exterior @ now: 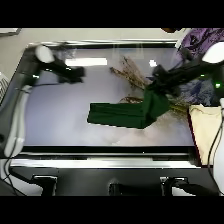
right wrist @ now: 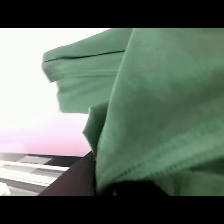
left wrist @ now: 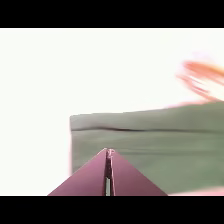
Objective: Fold the clothes and pants, and hang the long-sleeved shirts on hangers.
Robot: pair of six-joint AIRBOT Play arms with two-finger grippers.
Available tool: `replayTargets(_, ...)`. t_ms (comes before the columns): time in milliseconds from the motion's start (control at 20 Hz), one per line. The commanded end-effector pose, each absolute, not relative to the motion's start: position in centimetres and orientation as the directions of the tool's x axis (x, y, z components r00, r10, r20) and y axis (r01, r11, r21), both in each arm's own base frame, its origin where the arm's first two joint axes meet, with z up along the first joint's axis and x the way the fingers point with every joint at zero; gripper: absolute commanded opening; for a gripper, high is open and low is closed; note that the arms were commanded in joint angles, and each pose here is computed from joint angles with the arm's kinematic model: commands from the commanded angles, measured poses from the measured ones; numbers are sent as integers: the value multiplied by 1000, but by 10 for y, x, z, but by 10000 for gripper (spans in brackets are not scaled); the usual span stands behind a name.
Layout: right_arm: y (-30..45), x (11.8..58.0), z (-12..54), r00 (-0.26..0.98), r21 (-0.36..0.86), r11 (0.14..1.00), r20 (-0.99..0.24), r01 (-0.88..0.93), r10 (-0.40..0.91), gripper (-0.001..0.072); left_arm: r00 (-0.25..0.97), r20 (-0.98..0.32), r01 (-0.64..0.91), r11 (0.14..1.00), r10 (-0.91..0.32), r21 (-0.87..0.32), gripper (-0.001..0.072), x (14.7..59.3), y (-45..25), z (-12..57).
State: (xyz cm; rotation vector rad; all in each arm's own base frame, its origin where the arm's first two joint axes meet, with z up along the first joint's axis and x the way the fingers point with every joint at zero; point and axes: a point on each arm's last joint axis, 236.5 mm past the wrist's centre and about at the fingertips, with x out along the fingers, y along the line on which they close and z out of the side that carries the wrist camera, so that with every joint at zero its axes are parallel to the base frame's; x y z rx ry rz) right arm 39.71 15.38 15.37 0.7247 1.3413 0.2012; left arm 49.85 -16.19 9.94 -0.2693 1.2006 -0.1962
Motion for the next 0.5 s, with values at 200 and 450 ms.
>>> replayTargets(200,279,397,123,198,633,740,-774,228,602,23,423,-904,-241,956,-52,-168,17,468,9,162)
replayTargets(450,330,399,75,140,626,740,-779,248,612,23,408,-913,-302,939,-27,-163,17,462,38,159)
